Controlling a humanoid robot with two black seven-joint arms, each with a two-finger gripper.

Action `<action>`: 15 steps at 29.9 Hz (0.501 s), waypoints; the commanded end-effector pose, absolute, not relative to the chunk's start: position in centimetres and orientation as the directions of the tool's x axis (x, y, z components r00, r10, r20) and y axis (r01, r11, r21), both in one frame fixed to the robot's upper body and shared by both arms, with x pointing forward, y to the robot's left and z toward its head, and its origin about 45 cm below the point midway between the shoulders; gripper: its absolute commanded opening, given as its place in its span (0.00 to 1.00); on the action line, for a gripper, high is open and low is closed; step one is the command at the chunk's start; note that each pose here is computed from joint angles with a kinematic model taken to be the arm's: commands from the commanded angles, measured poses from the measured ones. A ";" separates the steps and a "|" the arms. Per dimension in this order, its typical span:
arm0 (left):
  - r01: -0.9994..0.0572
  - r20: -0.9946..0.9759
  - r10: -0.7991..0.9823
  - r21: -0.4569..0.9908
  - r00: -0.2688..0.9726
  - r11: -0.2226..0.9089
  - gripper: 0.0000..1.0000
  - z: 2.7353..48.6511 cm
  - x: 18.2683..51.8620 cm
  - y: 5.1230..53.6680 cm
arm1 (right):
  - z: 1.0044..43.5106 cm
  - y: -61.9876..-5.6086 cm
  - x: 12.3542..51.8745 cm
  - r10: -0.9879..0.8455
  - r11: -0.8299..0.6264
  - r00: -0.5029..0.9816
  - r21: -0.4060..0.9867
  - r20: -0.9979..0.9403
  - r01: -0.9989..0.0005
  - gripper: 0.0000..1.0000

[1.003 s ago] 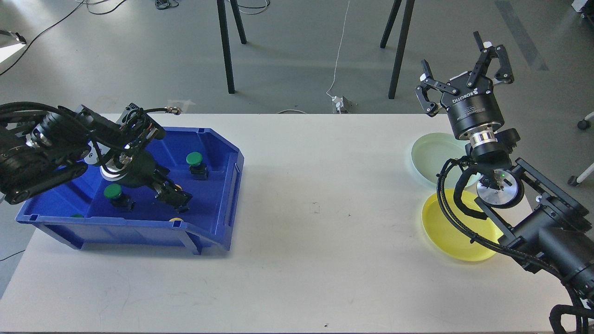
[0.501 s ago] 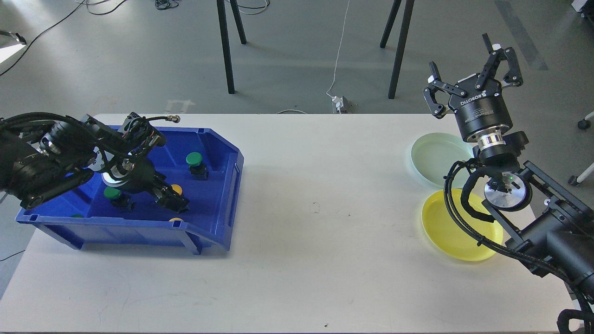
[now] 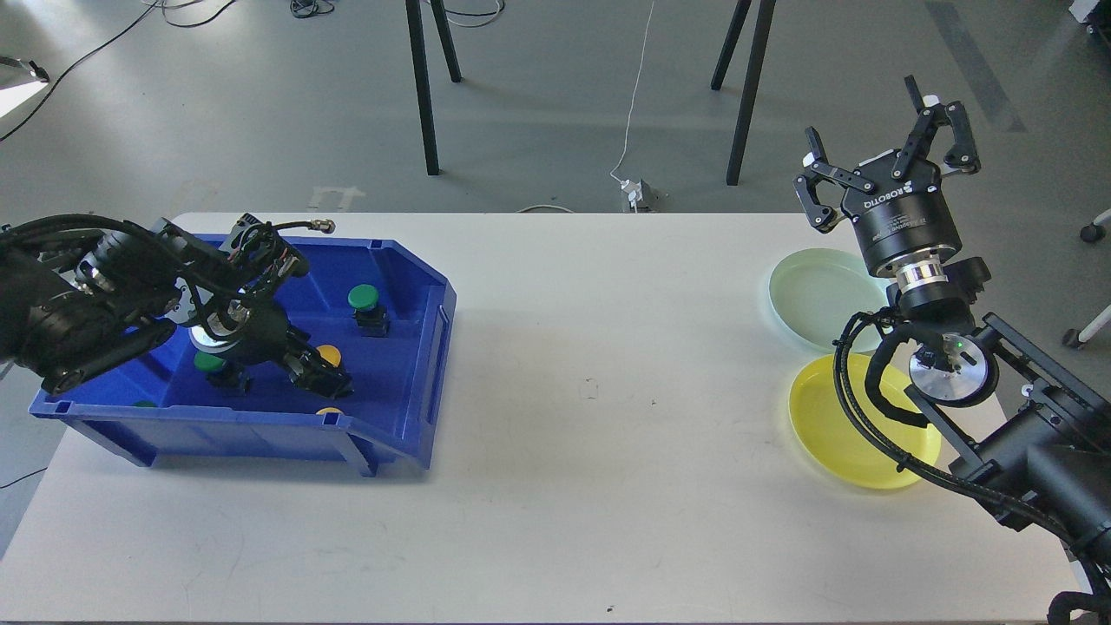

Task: Pass button and place on color plate
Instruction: 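Grasp the yellow button in the bin with the left gripper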

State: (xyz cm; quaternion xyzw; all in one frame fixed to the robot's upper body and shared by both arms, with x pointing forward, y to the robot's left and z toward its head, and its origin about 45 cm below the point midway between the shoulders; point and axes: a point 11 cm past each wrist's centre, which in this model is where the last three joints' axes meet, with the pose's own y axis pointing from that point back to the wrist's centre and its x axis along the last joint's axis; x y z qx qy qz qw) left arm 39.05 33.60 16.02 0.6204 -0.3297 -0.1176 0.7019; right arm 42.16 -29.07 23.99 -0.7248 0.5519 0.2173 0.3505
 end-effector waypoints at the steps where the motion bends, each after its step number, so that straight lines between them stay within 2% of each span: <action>1: -0.243 0.317 -0.575 0.948 0.754 0.205 0.77 16.0 39.1 33.5 | 23.9 -29.2 42.1 -0.650 -0.144 0.294 -0.267 -0.701 -0.953 0.99; 15: -0.254 0.306 -0.561 0.952 0.769 0.171 0.65 14.9 39.8 33.8 | 23.8 -29.3 42.0 -0.651 -0.141 0.290 -0.263 -0.701 -0.954 0.99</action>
